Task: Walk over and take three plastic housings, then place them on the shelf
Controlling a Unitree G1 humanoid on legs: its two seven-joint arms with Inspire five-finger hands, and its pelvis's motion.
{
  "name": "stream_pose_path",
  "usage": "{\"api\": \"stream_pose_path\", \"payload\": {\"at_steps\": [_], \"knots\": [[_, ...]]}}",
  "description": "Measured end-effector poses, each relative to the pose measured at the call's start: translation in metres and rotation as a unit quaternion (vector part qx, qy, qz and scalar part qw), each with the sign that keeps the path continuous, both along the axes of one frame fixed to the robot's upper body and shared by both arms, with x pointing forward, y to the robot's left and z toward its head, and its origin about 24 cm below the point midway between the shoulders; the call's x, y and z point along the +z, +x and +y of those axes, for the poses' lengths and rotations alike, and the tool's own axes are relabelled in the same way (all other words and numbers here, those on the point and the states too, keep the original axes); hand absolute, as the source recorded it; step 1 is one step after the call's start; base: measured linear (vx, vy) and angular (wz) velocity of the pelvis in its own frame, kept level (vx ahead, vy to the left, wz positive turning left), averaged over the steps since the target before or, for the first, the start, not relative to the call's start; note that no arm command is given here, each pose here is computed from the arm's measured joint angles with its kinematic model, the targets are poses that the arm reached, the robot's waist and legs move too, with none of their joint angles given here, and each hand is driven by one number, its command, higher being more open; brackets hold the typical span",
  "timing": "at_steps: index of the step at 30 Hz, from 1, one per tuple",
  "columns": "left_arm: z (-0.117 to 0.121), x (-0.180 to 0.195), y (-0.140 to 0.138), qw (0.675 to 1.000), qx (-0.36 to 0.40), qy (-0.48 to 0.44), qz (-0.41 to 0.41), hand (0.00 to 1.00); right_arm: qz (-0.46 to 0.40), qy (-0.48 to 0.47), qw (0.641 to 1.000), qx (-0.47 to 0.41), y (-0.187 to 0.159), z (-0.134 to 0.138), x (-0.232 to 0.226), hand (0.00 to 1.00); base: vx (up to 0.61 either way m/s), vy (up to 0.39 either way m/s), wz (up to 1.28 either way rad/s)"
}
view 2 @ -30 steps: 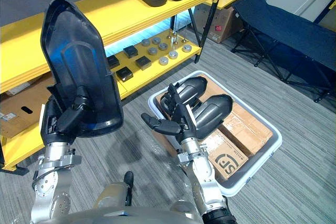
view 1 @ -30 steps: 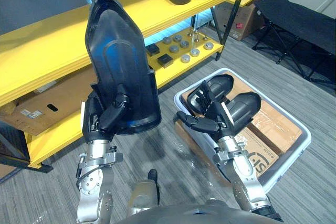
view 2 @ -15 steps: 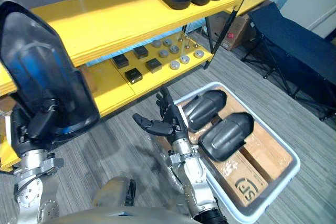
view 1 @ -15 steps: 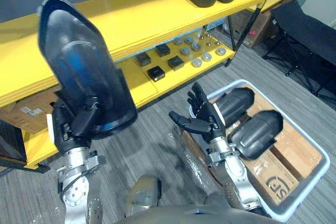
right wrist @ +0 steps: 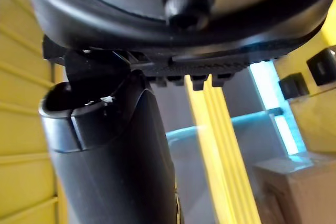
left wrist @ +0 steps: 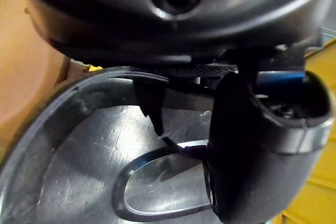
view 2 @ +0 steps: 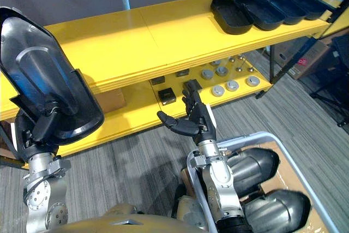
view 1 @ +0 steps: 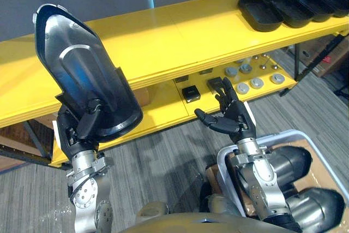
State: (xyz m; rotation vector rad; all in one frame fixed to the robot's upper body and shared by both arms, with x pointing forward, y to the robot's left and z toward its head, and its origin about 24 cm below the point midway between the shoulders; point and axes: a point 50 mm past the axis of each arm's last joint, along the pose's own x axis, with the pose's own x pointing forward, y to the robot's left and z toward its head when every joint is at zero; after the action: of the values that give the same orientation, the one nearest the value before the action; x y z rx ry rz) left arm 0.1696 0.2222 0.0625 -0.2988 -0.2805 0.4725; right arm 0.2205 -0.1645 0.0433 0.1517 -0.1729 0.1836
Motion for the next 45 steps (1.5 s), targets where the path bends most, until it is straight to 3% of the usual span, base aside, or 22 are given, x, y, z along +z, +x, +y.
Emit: {"api": "stream_pose_path", "payload": {"at_steps": [8, 16, 25, 31, 38, 45], "knots": [[-0.007, -0.002, 0.002, 1.000, -0.017, -0.003, 0.001, 0.00, -0.023, 0.022, 0.999, -0.003, -0.006, -0.005, 0.008, 1.00, 0.12, -0.010, 0.07], [-0.026, 0.007, 0.016, 0.996, -0.076, 0.037, -0.024, 0.00, -0.053, 0.029, 0.995, -0.076, -0.007, -0.024, 0.014, 1.00, 0.11, 0.196, 0.13], [-0.028, 0.014, 0.039, 0.990, -0.126, 0.068, -0.003, 0.00, -0.031, 0.071, 0.995, -0.068, -0.004, 0.006, 0.006, 1.00, 0.08, 0.235, -0.30], [-0.045, 0.016, 0.054, 0.987, -0.155, 0.050, 0.013, 0.00, -0.010, 0.050, 0.997, -0.051, -0.010, 0.018, -0.002, 1.00, -0.02, 0.015, -0.20], [-0.039, 0.055, 0.107, 0.995, -0.087, 0.040, -0.043, 0.00, 0.027, 0.023, 0.999, 0.014, -0.015, 0.035, -0.005, 1.00, -0.02, -0.014, -0.22], [-0.002, 0.065, 0.142, 1.000, 0.011, -0.019, -0.023, 0.00, 0.039, -0.004, 0.998, 0.040, -0.015, 0.031, -0.008, 1.00, -0.01, 0.004, -0.19]]}}
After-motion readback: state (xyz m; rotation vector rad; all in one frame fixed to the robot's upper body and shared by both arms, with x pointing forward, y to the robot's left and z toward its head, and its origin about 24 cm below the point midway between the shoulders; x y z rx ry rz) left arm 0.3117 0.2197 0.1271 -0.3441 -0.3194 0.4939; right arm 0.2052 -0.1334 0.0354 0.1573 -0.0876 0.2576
